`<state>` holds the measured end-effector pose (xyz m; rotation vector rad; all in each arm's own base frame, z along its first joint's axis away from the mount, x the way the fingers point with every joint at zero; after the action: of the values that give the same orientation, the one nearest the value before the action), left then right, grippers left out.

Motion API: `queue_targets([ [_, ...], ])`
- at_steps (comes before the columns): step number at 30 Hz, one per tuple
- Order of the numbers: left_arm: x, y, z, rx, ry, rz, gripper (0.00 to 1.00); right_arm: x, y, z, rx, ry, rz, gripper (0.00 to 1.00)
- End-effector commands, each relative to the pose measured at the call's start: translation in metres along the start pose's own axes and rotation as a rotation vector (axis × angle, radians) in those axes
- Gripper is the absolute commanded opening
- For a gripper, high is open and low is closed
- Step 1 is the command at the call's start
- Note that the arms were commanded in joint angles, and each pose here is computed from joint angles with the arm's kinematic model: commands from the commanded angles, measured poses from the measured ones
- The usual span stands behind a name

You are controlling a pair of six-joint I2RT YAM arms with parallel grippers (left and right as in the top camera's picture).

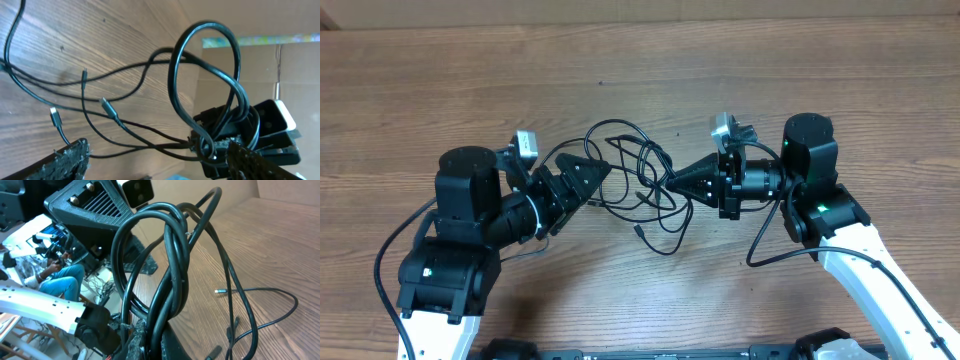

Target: Untangle cables

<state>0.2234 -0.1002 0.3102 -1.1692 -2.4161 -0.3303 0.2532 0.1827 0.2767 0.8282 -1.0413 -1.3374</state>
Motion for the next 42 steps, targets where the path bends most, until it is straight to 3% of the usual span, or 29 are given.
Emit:
queue_targets([
  [1, 0.004, -0.005, -0.011, 0.112, -0.035, 0.014, 0.85, 0.001, 0.006, 0.0, 0.008, -0.018, -0.011, 0.04],
  [4, 0.002, -0.008, -0.015, 0.166, -0.049, 0.028, 0.84, 0.001, 0.006, 0.0, 0.008, -0.018, -0.011, 0.04],
  [12, -0.017, -0.019, -0.021, 0.089, -0.035, 0.069, 0.77, 0.001, 0.006, 0.0, 0.008, -0.018, -0.011, 0.04],
  [21, -0.052, -0.011, -0.022, 0.217, -0.007, 0.088, 0.68, 0.001, 0.006, 0.0, 0.008, -0.017, -0.011, 0.04],
  [31, -0.056, 0.001, -0.032, 0.267, -0.057, 0.023, 0.69, 0.001, 0.006, 0.0, 0.008, -0.017, -0.011, 0.04],
  [33, -0.056, 0.001, -0.032, 0.272, -0.057, 0.023, 0.62, 0.001, 0.006, 0.0, 0.008, -0.017, -0.011, 0.04],
  [34, -0.056, 0.001, -0.032, 0.272, -0.057, 0.024, 0.43, 0.001, 0.006, 0.0, 0.008, -0.017, -0.01, 0.04],
  [35, -0.056, 0.001, -0.032, 0.272, -0.057, 0.024, 0.36, 0.001, 0.006, 0.0, 0.008, -0.017, -0.011, 0.04],
  [42, -0.058, -0.002, -0.033, 0.29, -0.055, 0.032, 0.38, 0.001, 0.006, 0.0, 0.008, -0.017, -0.01, 0.04],
])
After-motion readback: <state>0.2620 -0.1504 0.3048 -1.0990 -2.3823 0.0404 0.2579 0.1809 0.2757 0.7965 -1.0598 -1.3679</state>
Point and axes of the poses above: each gripper's point midway between its finger pads, its own x axis back along the fingers, its own z axis along the line the jaws close on, y = z × x, the point moved 6 cm from there along x, back along the fingers, and after that the axes turned 6 degrees about x, right-handed, at the moved point
